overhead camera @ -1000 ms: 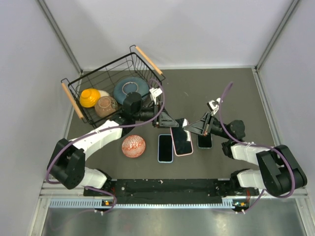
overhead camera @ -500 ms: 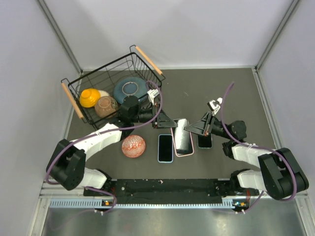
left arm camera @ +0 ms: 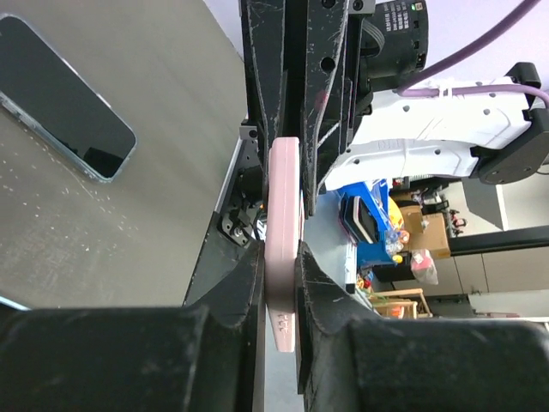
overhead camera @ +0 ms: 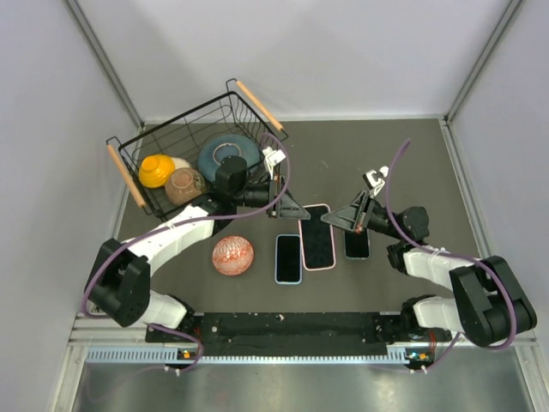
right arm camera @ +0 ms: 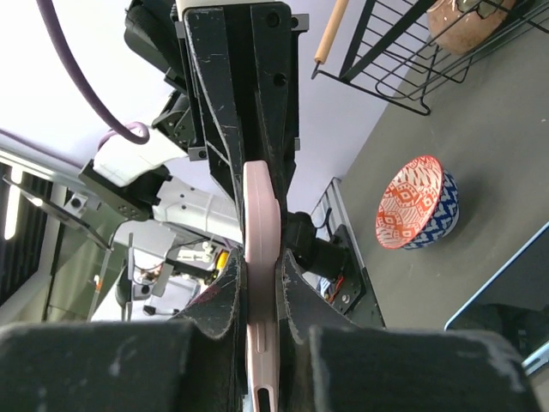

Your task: Put the phone into the phone case

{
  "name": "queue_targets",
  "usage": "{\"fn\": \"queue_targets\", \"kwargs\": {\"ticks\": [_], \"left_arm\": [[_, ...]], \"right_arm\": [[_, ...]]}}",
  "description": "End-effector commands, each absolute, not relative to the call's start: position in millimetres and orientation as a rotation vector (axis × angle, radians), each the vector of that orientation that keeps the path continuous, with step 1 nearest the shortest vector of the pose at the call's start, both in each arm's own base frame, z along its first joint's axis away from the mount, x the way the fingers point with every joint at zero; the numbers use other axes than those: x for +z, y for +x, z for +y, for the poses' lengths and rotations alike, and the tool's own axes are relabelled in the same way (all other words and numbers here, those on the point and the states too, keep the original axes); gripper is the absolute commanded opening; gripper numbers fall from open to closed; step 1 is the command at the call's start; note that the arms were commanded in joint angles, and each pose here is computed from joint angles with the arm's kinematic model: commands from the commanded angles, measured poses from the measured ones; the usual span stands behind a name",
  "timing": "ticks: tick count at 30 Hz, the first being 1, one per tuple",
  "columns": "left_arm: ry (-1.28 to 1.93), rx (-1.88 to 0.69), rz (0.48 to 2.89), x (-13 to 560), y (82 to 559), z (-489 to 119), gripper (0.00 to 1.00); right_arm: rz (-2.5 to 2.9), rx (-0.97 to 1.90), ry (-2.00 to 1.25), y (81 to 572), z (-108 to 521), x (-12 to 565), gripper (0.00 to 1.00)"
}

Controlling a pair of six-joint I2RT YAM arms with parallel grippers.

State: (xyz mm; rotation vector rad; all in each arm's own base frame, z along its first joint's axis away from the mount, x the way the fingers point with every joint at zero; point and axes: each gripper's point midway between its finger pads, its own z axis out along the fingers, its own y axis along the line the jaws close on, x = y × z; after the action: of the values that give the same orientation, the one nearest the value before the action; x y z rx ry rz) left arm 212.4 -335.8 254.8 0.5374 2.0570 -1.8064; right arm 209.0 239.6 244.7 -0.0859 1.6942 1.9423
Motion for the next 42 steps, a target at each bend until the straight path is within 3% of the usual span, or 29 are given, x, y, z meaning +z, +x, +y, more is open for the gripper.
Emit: {"fn": "queue_targets", "kwargs": {"ticks": [1, 2, 6, 12, 15, 17, 19, 21, 22, 23, 27, 30, 33, 34, 37, 42], "left_arm": [[0.652, -1.784, 2.000, 262.0, 209.7, -337.9, 0.09], [0.645, -1.779, 2.005, 262.5, 209.9, -337.4, 0.29], [0.629, -1.784, 1.987, 265.4, 205.8, -334.8, 0.46], [0.598, -1.858, 1.970, 266.5, 196.6, -338.8, 0.49], [0.601, -1.912, 1.934, 272.5, 192.0, -345.9, 0.46], [0.624, -1.959, 1.889, 279.7, 187.2, -351.0, 0.29], [0.638, -1.973, 1.885, 280.0, 186.6, -353.1, 0.14], [0.658, -1.971, 1.894, 278.7, 185.5, -353.1, 0.01], [0.679, -1.951, 1.887, 277.2, 186.2, -353.1, 0.00], [0.670, -1.939, 1.923, 271.6, 186.8, -352.5, 0.00], [0.731, -1.906, 1.912, 272.3, 186.0, -351.8, 0.00], [0.753, -1.901, 1.914, 273.6, 185.4, -351.8, 0.00], [0.759, -1.894, 1.922, 273.7, 186.4, -352.4, 0.00], [0.758, -1.890, 1.924, 273.6, 187.1, -352.6, 0.00], [0.709, -1.830, 2.000, 263.2, 193.4, -353.0, 0.00], [0.663, -1.678, 2.094, 248.4, 211.7, -353.9, 0.00]], "right_arm": [[1.388, 1.882, -0.273, 206.1, 234.1, 301.3, 0.00], [1.382, 1.877, -0.270, 204.6, 233.1, 302.0, 0.00], [1.379, 1.828, -0.271, 205.4, 231.5, 305.1, 0.00], [1.353, 1.758, -0.256, 209.5, 228.2, 320.2, 0.00], [1.348, 1.749, -0.241, 208.6, 226.1, 323.9, 0.00], [1.351, 1.734, -0.243, 206.8, 225.0, 322.7, 0.00], [1.406, 1.716, -0.227, 208.3, 225.6, 313.4, 0.08], [1.415, 1.657, -0.262, 205.2, 224.0, 312.8, 0.23], [1.496, 1.640, -0.226, 209.7, 224.5, 302.1, 0.35], [1.484, 1.591, -0.260, 206.4, 222.5, 304.5, 0.39], [1.554, 1.494, -0.235, 211.0, 217.4, 299.3, 0.46], [1.566, 1.475, -0.235, 213.0, 216.6, 301.6, 0.46], [1.567, 1.465, -0.250, 214.0, 217.4, 303.7, 0.39], [1.563, 1.463, -0.253, 214.1, 217.4, 305.4, 0.24], [1.575, 1.436, -0.272, 215.4, 217.1, 305.2, 0.01], [1.648, 1.345, -0.293, 221.6, 214.1, 297.0, 0.00]]}}
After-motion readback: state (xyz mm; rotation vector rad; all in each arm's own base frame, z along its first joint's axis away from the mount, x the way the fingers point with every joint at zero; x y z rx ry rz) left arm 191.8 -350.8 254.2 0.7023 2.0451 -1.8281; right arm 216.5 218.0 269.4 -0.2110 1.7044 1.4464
